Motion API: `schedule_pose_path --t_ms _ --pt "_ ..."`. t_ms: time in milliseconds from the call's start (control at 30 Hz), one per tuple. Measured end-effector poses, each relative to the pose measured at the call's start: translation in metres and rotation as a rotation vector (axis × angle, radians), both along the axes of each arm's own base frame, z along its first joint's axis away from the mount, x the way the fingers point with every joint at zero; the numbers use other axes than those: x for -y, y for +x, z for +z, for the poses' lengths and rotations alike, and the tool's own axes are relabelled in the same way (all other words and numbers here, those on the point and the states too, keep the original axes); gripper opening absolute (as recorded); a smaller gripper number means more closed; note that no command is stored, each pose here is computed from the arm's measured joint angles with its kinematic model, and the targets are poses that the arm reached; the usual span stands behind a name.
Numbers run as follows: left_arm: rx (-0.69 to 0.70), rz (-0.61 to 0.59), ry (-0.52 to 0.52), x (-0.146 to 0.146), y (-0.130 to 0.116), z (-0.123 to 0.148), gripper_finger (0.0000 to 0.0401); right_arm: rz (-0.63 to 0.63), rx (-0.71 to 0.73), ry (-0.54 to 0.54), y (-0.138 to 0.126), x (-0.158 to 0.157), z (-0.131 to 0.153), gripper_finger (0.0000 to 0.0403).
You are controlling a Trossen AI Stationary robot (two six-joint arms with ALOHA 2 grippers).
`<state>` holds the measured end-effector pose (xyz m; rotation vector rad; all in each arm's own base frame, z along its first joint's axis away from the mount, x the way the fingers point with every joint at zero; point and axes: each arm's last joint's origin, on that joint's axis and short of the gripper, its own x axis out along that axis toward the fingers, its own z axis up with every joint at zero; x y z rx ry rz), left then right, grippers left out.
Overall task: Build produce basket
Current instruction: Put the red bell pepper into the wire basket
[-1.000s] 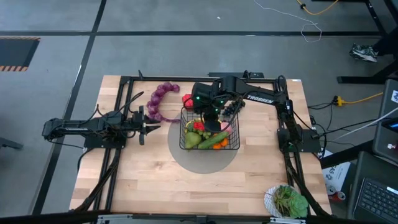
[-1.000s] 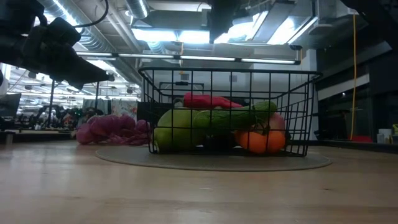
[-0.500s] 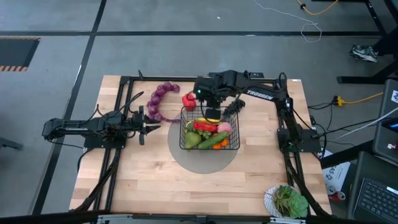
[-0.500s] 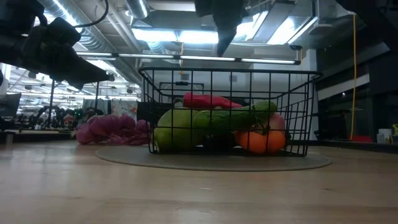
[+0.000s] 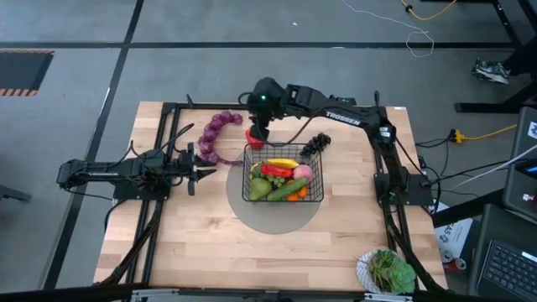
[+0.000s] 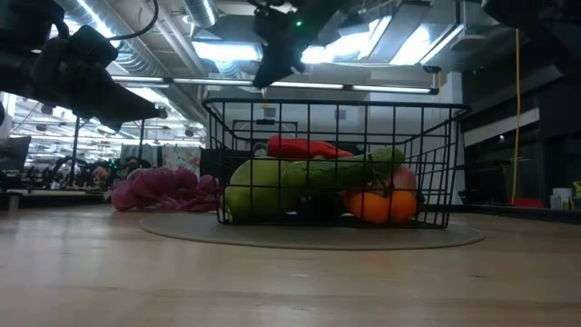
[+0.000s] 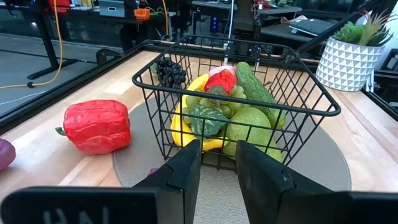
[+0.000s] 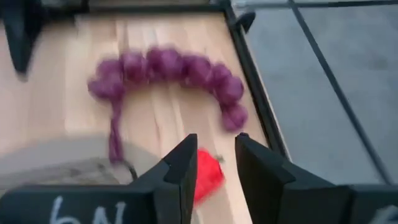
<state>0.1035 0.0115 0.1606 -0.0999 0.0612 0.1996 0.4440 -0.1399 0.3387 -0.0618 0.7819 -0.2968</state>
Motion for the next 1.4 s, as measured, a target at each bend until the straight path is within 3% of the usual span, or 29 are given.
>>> schedule_pose_path --t_ms 567,767,933,1233,1400 --pt "0.0 0.001 0.0 0.0 0.0 0.0 0.0096 -0.187 0.177 0.172 0.025 0.065 -0.055 0.011" --pt "0.0 0.0 0.0 0.0 0.0 0.0 0.0096 -0.189 0.011 0.353 0.015 0.074 -0.084 0.011" --pt "0.0 0.003 0.0 0.0 0.0 0.0 0.0096 -0.167 0.01 0.545 0.016 0.085 -0.106 0.011" --pt "0.0 0.004 0.0 0.0 0.0 0.0 0.0096 -0.246 -0.047 0.624 0.012 0.105 -0.14 0.011" --pt "0.0 0.004 0.001 0.0 0.0 0.0 0.0096 -0.202 -0.058 0.676 0.007 0.11 -0.142 0.011"
